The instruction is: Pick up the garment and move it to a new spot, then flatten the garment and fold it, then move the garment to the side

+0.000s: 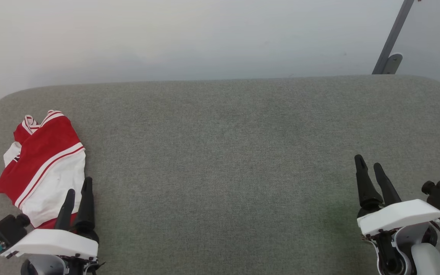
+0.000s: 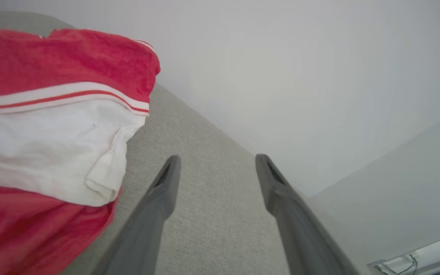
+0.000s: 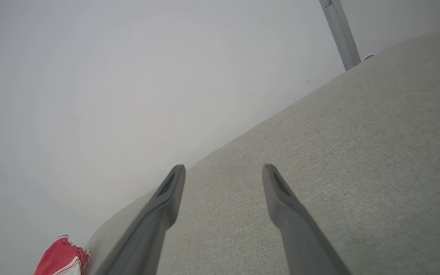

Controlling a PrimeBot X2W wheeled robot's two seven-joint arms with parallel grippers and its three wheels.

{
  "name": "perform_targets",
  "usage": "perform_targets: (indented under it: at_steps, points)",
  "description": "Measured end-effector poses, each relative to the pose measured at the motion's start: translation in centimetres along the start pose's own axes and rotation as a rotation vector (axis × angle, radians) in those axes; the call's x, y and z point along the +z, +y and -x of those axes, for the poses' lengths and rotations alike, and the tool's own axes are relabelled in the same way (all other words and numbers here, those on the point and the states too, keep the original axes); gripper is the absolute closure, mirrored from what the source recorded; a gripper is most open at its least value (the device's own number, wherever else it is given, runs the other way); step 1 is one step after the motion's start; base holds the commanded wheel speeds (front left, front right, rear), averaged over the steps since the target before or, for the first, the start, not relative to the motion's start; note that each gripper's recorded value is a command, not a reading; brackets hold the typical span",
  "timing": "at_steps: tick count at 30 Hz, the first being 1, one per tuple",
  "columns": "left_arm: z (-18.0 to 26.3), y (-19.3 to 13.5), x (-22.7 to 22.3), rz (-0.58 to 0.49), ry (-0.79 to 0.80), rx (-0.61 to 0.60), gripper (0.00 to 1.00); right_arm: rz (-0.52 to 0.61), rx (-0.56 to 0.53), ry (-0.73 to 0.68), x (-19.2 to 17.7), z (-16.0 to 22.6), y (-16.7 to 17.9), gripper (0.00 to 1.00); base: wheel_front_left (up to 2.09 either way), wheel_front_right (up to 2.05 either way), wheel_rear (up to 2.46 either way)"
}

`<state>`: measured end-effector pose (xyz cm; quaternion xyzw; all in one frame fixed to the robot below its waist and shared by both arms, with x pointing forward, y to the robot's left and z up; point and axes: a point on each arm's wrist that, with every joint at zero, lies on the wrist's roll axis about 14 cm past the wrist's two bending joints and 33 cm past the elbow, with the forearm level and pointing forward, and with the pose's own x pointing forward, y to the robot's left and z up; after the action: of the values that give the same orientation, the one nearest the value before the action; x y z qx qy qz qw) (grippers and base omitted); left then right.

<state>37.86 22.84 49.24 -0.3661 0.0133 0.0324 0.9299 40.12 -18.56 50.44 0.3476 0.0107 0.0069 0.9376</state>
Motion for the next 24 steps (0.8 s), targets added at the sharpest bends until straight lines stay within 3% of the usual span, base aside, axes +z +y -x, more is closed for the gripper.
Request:
perform_targets:
  at_steps: [10, 24]
  points:
    - [0.1, -0.1, -0.4, -0.205, 0.013, -0.011, 0.00, 0.239, 0.031, -0.009, 0.0, -0.1, 0.8, 0.00, 0.00, 0.00, 0.00]
    - [0.4, -0.5, -0.6, -0.381, 0.009, -0.038, 0.00, 0.387, 0.058, -0.035, 0.2, -0.2, 1.6, 0.00, 0.00, 0.00, 0.00]
